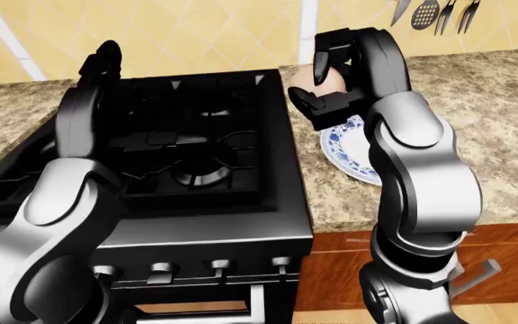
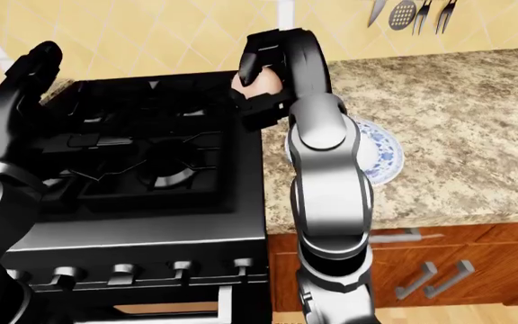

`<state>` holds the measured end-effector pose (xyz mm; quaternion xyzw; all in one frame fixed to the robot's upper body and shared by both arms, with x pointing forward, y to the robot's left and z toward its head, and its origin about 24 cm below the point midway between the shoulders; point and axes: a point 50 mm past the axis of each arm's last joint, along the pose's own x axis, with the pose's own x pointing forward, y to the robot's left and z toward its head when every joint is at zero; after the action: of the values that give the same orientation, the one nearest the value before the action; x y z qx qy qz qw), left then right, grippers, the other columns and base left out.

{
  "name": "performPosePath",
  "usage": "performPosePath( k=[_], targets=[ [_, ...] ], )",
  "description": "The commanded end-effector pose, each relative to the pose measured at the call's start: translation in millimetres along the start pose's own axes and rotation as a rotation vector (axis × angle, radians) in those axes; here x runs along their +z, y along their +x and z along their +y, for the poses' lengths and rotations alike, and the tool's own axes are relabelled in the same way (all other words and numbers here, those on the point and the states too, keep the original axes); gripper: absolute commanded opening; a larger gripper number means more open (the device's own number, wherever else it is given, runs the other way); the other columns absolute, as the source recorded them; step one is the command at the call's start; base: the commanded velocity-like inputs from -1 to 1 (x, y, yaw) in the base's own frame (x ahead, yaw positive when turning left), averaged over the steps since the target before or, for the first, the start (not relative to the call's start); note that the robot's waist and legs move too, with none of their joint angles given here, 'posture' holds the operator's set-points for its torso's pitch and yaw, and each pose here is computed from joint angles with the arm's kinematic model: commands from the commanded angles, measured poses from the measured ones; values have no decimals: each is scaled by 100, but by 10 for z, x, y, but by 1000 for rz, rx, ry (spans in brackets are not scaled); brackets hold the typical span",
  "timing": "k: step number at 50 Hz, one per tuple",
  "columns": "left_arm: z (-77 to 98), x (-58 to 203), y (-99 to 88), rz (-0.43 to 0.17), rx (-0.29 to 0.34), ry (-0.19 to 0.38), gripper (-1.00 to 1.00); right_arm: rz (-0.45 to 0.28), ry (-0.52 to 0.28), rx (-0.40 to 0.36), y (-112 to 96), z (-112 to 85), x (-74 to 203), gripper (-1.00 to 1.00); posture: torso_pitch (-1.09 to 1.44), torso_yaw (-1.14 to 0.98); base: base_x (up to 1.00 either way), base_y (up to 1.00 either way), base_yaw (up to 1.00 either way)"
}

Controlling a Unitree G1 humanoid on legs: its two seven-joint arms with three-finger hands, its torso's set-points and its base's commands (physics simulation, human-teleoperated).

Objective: Pick the egg from the plate and place it in the pan.

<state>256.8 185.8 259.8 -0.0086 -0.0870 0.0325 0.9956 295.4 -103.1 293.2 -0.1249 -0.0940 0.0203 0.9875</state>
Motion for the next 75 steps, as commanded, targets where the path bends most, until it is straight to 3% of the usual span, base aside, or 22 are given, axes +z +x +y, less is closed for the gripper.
performPosePath(
  k=[1, 75],
  targets=[
    [-31, 154, -27, -89, -14, -3, 100, -89, 1, -39, -37, -78, 169, -100, 0, 0, 0, 23, 0],
    [-41, 141, -18, -89, -17, -1, 100, -86, 3, -28, -27, -43, 131, -100, 0, 0, 0, 25, 0]
  ],
)
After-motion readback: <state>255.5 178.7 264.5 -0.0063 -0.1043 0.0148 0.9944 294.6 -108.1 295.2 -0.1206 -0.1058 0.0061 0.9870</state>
